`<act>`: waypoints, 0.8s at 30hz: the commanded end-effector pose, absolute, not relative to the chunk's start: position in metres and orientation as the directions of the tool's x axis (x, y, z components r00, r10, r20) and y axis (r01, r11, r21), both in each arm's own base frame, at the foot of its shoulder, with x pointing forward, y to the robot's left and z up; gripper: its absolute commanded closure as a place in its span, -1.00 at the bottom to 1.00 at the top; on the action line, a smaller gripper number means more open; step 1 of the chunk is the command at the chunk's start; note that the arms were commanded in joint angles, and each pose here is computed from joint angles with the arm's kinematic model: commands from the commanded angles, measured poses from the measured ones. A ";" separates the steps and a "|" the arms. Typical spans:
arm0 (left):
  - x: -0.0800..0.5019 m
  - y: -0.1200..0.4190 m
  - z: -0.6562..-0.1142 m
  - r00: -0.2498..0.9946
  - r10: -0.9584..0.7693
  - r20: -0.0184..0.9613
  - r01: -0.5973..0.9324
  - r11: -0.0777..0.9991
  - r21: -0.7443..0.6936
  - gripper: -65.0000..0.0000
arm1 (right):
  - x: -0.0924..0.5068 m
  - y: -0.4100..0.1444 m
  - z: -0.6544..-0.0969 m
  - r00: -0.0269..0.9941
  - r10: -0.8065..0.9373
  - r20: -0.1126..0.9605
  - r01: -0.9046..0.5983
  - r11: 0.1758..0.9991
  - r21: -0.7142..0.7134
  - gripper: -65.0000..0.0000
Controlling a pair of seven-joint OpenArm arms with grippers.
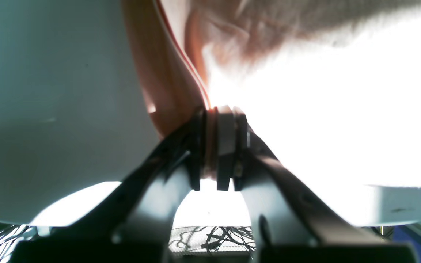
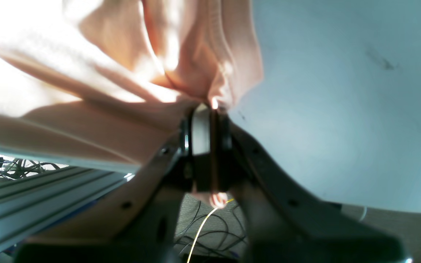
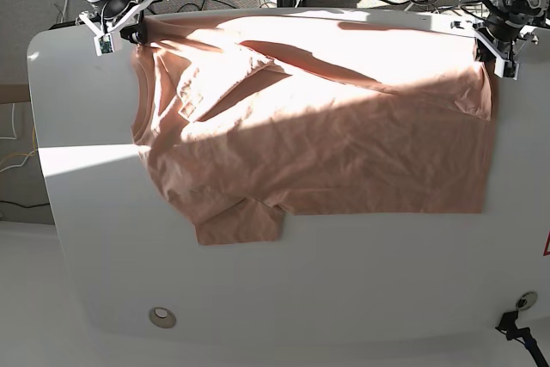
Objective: Fold the T-shirt properly
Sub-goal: 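Drag the shirt toward the robot with both grippers to flatten it, then release the collar side and move both grippers to the hem corners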
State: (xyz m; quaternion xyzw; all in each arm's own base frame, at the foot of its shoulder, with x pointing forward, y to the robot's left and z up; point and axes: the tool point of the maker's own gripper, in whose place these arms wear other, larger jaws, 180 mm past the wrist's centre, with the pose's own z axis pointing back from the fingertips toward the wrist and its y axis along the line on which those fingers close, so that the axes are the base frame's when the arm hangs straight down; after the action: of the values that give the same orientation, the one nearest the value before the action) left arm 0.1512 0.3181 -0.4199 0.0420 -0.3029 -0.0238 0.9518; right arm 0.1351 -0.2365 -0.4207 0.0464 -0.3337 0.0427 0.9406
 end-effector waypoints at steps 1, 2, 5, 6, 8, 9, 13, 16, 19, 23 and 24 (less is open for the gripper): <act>0.135 0.332 -0.421 0.854 -0.093 0.511 0.018 0.989 0.150 0.92 | 0.135 -0.245 -0.415 0.769 0.073 0.635 -0.117 0.993 0.027 1.00; 0.129 0.332 -0.422 0.861 -0.094 0.501 0.021 0.989 0.149 0.92 | 0.135 -0.245 -0.415 0.770 0.073 0.634 -0.117 0.993 0.027 1.00; 0.126 0.334 -0.423 0.864 -0.092 0.495 0.019 0.988 0.152 0.92 | 0.135 -0.247 -0.415 0.769 0.079 0.634 -0.120 0.993 0.022 1.00; 0.126 0.334 -0.423 0.866 -0.092 0.492 0.019 0.988 0.152 0.91 | 0.136 -0.248 -0.414 0.768 0.080 0.635 -0.121 0.992 0.020 1.00; 0.125 0.333 -0.423 0.867 -0.093 0.489 0.021 0.988 0.151 0.77 | 0.136 -0.247 -0.414 0.768 0.081 0.636 -0.123 0.992 0.021 1.00; 0.124 0.333 -0.424 0.869 -0.093 0.486 0.021 0.988 0.151 0.59 | 0.137 -0.247 -0.414 0.767 0.082 0.637 -0.123 0.992 0.021 1.00; 0.109 0.334 -0.428 0.896 -0.093 0.433 0.028 0.988 0.155 -0.33 | 0.137 -0.248 -0.413 0.766 0.083 0.637 -0.123 0.992 0.019 1.00; 0.117 0.327 -0.420 0.882 -0.142 0.448 0.081 0.985 0.153 -0.86 | 0.142 -0.246 -0.408 0.752 0.088 0.654 -0.131 0.991 0.016 0.64; 0.132 0.321 -0.401 0.845 -0.214 0.491 0.146 0.974 0.173 -0.95 | 0.156 -0.243 -0.384 0.703 0.110 0.702 -0.145 0.989 -0.010 0.35; 0.166 0.325 -0.360 0.767 -0.262 0.586 0.136 0.959 0.250 -0.95 | 0.176 -0.241 -0.360 0.642 0.136 0.755 -0.161 0.986 -0.040 0.07; 0.176 0.325 -0.353 0.746 -0.266 0.610 0.129 0.957 0.260 -0.95 | 0.183 -0.239 -0.355 0.622 0.139 0.770 -0.164 0.985 -0.046 0.02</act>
State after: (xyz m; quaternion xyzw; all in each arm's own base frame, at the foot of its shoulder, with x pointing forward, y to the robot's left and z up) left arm 0.1645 0.3279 -0.3667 0.1001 -0.3125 -0.0973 0.9396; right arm 0.1741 -0.2401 -0.3692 0.0158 -0.4028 0.0760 0.9120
